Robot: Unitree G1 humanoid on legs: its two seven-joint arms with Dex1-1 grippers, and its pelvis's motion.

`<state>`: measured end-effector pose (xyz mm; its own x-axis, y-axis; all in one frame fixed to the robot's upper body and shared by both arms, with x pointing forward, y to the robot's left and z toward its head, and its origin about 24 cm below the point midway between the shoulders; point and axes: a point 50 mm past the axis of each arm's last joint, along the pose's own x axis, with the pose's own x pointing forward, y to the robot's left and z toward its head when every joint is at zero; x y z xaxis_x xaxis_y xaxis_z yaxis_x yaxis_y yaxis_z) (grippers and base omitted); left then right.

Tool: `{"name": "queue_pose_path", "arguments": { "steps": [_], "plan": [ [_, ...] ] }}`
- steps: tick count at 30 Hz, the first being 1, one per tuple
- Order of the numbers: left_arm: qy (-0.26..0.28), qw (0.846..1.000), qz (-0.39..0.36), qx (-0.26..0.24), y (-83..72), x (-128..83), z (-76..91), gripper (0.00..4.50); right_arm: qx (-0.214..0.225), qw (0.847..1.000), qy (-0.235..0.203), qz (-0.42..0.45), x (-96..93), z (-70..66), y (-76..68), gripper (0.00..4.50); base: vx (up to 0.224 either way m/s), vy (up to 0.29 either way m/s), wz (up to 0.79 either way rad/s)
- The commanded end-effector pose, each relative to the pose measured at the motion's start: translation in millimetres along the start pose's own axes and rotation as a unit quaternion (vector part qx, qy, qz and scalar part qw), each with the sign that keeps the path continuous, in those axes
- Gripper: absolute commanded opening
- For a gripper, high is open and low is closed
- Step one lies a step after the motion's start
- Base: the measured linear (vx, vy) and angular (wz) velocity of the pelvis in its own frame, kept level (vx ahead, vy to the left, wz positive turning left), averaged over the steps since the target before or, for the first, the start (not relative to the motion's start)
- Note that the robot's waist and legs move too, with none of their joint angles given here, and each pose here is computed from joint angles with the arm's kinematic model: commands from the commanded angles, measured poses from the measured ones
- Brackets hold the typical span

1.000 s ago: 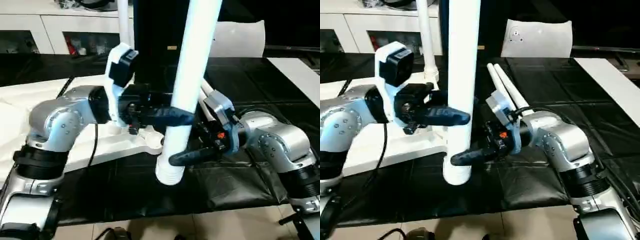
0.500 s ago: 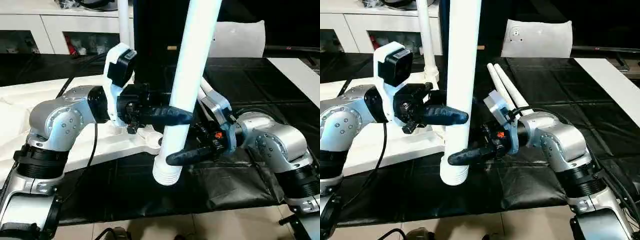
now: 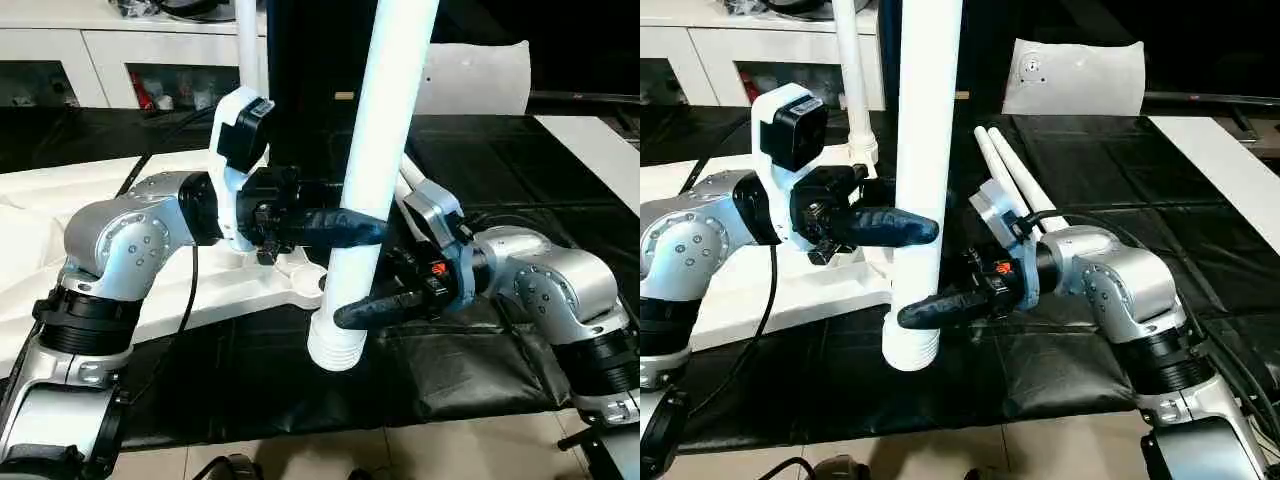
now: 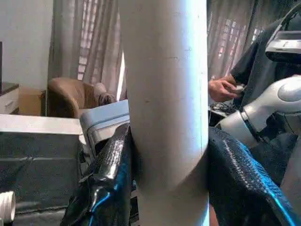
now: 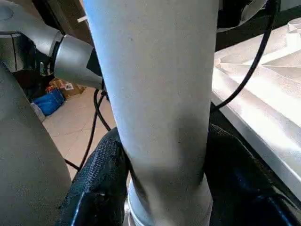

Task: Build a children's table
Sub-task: Pick table leg

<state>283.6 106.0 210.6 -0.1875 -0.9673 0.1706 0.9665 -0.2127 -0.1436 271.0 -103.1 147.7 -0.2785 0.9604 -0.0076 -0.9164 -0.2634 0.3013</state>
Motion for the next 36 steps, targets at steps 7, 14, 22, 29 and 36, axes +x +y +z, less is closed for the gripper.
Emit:
{"name": "queue_pose_path", "arguments": {
  "steps": [7,14,22,29,36],
  "plan": [
    [0.013,0.999,0.014,0.031,3.1,5.4,6.3,1.85,-0.006,0.999,-0.010,0.050,13.2,12.6,7.0,2.56,0.000,0.000,0.00],
    [0.013,0.999,0.009,0.030,1.5,5.5,5.8,1.85,-0.015,0.999,-0.003,0.038,13.9,10.5,4.9,3.05,0.000,0.000,0.00],
    [0.014,0.999,0.005,0.029,0.6,5.3,5.9,1.85,-0.018,0.999,-0.002,0.043,14.1,10.7,5.7,3.08,0.000,0.000,0.00],
    [0.016,0.999,0.004,0.028,1.2,4.5,6.1,1.85,-0.018,0.999,0.007,0.045,12.5,9.0,6.2,3.08,0.000,0.000,0.00],
    [0.019,0.999,0.000,0.026,0.9,4.1,6.1,1.85,-0.022,0.999,0.021,0.037,9.8,7.3,5.3,3.08,0.000,0.000,0.00]
  ]
}}
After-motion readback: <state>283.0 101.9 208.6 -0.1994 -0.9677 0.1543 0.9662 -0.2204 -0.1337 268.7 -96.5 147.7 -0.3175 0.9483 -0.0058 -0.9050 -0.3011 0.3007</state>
